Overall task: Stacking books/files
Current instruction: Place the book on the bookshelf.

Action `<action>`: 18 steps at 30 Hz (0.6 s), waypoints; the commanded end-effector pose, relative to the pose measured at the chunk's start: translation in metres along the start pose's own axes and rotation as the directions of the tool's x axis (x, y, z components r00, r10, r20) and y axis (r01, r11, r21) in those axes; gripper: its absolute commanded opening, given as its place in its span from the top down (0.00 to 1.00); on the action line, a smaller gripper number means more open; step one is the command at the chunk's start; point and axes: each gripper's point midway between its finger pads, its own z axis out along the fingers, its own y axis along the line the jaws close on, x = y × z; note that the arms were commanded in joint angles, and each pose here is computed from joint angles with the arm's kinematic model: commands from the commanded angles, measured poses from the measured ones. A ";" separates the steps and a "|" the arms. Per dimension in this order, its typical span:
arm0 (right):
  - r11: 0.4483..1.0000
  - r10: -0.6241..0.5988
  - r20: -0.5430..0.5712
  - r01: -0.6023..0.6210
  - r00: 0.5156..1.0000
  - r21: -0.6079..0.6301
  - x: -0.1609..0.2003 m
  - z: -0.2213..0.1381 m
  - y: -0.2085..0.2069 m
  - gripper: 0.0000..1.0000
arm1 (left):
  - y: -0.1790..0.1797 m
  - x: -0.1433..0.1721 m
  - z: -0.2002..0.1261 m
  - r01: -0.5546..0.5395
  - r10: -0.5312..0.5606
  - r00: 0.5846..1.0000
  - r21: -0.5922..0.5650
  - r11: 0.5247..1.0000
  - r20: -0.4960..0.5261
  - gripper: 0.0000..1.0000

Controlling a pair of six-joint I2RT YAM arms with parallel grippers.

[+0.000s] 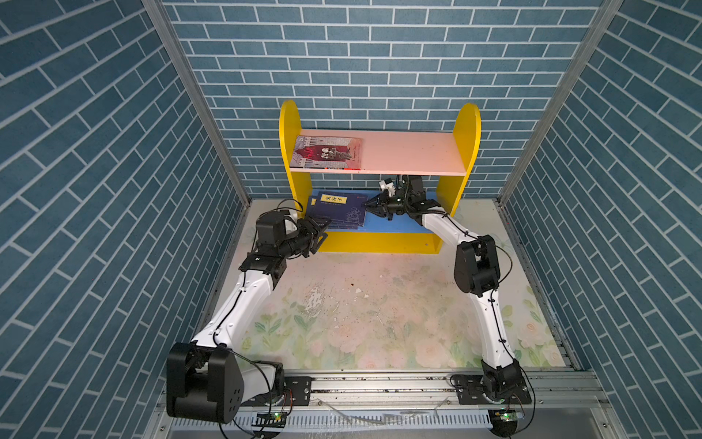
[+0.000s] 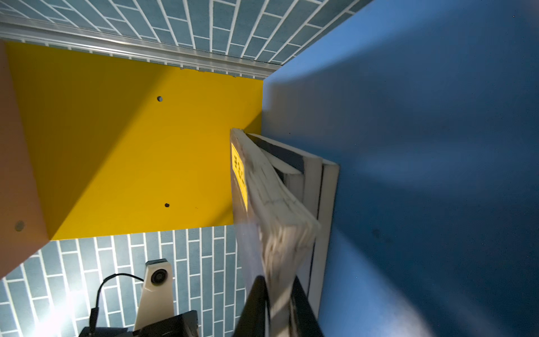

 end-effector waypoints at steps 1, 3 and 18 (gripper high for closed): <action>0.999 -0.037 -0.019 0.037 0.999 -0.019 0.002 0.002 0.008 0.93 | -0.013 -0.002 -0.007 -0.027 0.026 1.000 0.032 0.999 0.012 0.39; 0.999 -0.051 -0.025 0.051 0.998 -0.011 0.001 0.000 0.008 0.94 | -0.014 -0.002 -0.008 -0.029 0.028 1.000 0.033 0.999 0.011 0.39; 0.993 -0.110 -0.081 0.106 0.991 -0.053 -0.006 0.009 0.014 0.96 | -0.014 -0.006 -0.008 -0.029 0.029 0.999 0.029 0.999 0.017 0.39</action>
